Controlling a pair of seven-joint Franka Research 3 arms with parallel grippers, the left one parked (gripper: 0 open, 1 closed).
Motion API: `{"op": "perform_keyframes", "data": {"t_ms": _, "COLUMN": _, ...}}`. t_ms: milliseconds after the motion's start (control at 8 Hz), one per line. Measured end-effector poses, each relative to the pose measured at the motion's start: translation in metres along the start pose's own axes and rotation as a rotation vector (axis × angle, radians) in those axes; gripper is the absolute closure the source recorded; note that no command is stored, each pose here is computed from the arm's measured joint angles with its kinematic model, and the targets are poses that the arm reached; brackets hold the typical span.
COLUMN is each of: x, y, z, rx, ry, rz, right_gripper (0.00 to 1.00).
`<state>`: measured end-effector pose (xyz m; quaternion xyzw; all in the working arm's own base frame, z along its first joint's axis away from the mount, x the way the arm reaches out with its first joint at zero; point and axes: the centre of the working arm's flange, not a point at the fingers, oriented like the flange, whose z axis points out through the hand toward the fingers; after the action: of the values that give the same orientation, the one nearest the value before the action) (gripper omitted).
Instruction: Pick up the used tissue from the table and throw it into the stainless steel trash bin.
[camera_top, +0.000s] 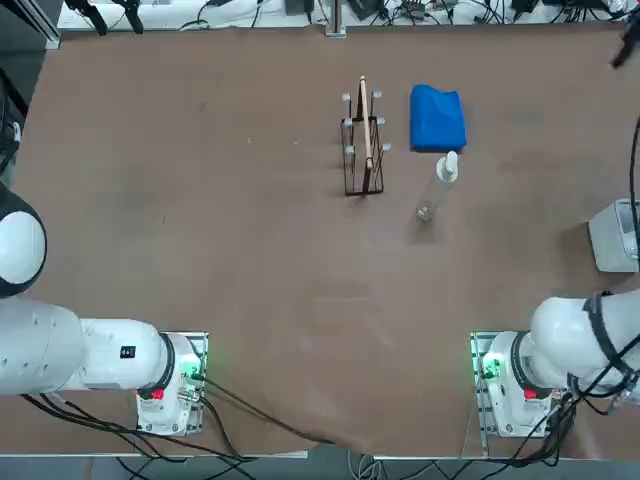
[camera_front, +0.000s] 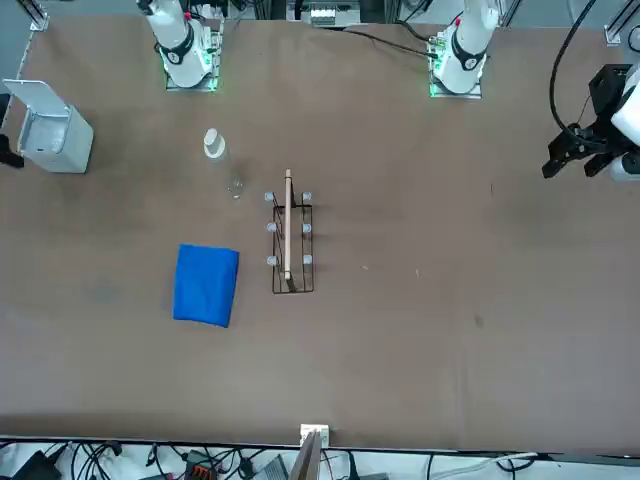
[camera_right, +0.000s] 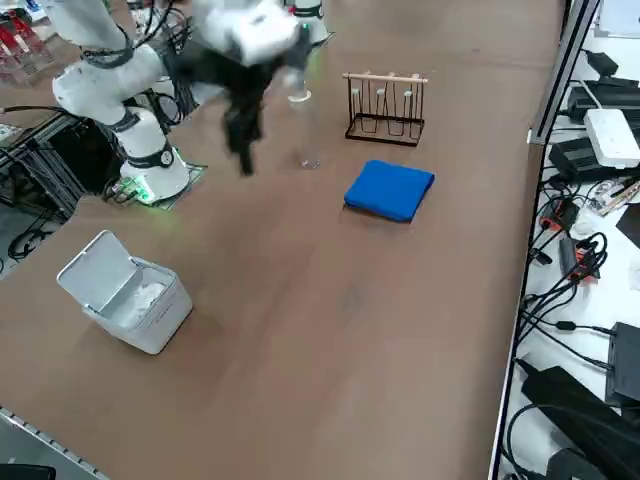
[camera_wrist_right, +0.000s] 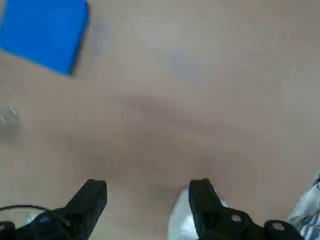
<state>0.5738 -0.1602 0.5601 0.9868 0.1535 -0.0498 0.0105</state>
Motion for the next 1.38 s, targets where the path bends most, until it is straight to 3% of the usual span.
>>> {"op": "perform_keyframes", "data": {"t_ms": 375, "x": 0.064, "y": -0.106, "z": -0.027, "rx": -0.04, "ry": 0.084, "rz": 0.098, "right_gripper": 0.0}}
{"op": "perform_keyframes", "data": {"t_ms": 625, "x": 0.078, "y": -0.143, "z": -0.03, "rx": 0.042, "ry": 0.113, "rz": 0.163, "right_gripper": 0.0}}
{"op": "perform_keyframes", "data": {"t_ms": 875, "x": 0.079, "y": -0.159, "z": -0.032, "rx": 0.096, "ry": 0.11, "rz": 0.18, "right_gripper": 0.0}}
{"op": "perform_keyframes", "data": {"t_ms": 1125, "x": 0.071, "y": -0.173, "z": -0.04, "rx": 0.087, "ry": 0.114, "rz": 0.187, "right_gripper": 0.0}}
{"op": "perform_keyframes", "data": {"t_ms": 1375, "x": 0.04, "y": -0.183, "z": -0.049, "rx": 0.049, "ry": 0.111, "rz": 0.193, "right_gripper": 0.0}}
